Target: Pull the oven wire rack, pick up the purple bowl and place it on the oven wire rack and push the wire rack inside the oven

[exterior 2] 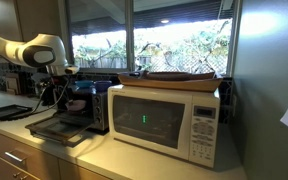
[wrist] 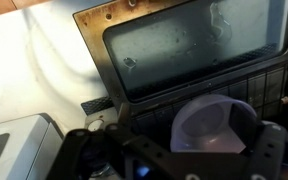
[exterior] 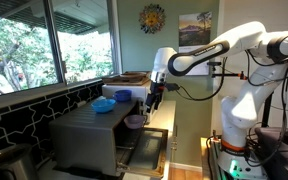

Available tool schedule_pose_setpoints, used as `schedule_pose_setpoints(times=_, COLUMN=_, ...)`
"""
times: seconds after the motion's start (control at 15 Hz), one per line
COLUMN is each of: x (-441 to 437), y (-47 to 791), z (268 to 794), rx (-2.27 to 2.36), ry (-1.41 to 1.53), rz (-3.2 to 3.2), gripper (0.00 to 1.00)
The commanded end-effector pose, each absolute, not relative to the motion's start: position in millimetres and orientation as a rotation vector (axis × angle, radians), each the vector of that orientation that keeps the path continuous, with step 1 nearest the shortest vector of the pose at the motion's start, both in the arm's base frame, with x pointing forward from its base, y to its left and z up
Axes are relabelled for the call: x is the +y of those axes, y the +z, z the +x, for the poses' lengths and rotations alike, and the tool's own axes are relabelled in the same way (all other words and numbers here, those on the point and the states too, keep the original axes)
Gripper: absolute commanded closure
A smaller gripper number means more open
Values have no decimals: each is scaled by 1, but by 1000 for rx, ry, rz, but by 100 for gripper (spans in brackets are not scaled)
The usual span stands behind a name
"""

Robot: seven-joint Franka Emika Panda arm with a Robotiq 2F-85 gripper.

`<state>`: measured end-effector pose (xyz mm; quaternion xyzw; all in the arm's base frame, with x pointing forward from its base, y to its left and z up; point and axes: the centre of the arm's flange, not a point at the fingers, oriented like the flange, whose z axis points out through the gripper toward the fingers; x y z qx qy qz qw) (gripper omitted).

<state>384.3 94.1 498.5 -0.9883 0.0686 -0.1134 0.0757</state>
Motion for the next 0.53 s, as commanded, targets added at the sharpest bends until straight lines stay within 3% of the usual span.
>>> schedule_pose_setpoints(times=0.0, x=94, y=498, z=384, rx=193, ry=-338, rz=-2963, gripper=0)
schedule_pose_setpoints(times=0.47, x=101, y=478, z=380, rx=56, ry=-340, rz=-2950, gripper=0)
